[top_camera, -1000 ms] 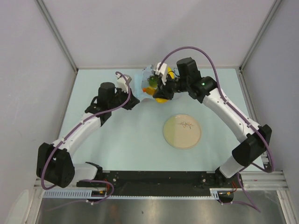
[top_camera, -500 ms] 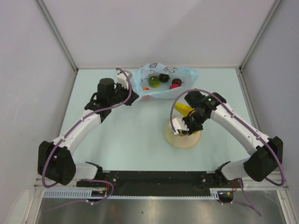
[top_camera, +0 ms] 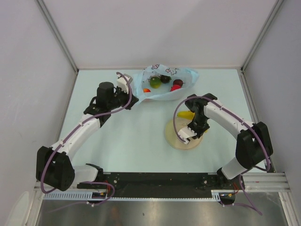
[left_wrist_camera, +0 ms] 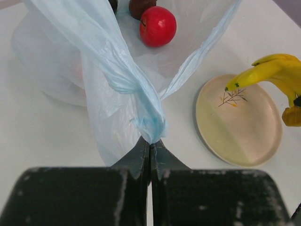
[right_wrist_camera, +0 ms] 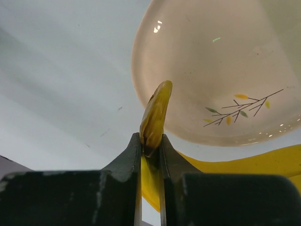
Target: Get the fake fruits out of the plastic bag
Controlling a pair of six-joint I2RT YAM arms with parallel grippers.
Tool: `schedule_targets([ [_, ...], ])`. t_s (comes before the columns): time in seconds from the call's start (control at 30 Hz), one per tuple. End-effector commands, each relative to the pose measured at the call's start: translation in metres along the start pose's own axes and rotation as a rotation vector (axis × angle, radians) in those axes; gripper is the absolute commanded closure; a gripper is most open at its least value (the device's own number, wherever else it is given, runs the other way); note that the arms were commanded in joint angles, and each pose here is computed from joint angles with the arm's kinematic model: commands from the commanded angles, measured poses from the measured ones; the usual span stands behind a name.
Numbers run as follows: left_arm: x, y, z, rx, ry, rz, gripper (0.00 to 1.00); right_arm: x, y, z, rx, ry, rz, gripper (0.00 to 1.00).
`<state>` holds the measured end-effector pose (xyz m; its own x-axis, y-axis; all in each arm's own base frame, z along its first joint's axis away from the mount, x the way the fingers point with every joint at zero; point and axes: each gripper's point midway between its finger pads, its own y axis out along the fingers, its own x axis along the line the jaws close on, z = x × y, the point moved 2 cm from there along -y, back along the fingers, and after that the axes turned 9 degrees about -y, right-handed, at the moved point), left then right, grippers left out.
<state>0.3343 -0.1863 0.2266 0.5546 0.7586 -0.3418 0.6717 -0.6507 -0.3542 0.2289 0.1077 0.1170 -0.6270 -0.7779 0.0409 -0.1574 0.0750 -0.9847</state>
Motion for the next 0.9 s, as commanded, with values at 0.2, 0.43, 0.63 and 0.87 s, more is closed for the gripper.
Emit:
schedule_targets([
  [0.2, 0.004, -0.011, -0.006, -0.041, 0.032, -0.010, 1.00, -0.025, 0.010, 0.021, -0.017, -0.155, 0.066, 1.00],
  [0.43, 0.009, -0.013, -0.005, -0.045, 0.021, -0.025, 1.00, -0.019, 0.023, 0.020, -0.033, -0.177, -0.019, 1.00],
  [0.63, 0.014, -0.017, -0.005, -0.051, 0.014, -0.037, 1.00, -0.022, 0.034, 0.026, -0.015, -0.188, -0.058, 1.00],
  [0.87, 0.015, -0.019, -0.005, -0.054, 0.000, -0.033, 1.00, -0.025, 0.043, 0.038, 0.007, -0.189, -0.084, 0.98],
])
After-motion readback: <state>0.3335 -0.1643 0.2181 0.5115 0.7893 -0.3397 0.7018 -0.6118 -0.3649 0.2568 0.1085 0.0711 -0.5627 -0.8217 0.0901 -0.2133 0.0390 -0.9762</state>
